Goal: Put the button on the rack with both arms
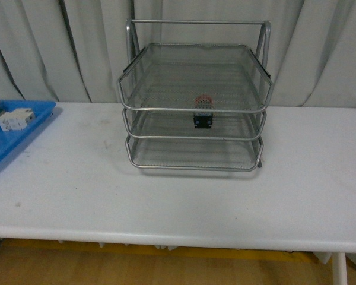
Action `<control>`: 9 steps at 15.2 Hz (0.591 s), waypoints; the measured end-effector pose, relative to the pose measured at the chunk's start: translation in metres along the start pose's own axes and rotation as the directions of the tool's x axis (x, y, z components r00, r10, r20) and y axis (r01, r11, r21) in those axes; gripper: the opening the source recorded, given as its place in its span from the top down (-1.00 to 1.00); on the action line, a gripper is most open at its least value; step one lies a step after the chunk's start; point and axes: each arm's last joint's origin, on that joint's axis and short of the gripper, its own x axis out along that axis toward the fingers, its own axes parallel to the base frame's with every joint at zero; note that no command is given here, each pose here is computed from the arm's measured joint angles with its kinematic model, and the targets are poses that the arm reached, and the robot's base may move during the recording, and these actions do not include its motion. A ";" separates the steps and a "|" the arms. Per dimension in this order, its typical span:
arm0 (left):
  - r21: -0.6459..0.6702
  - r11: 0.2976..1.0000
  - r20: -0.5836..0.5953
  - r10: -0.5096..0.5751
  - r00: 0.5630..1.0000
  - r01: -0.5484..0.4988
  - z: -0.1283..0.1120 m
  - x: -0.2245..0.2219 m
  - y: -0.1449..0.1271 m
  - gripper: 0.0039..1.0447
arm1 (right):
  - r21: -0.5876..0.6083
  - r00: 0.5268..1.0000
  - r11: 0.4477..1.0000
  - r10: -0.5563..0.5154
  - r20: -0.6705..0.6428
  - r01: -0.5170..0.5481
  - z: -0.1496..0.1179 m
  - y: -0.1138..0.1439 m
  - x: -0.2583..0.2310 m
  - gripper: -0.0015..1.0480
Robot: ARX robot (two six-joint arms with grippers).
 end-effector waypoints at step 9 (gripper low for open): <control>0.000 1.000 0.000 0.000 1.000 0.000 0.000 0.000 0.000 -0.88 | -0.023 0.999 1.000 0.000 0.038 0.001 -0.024 -0.001 -0.045 0.97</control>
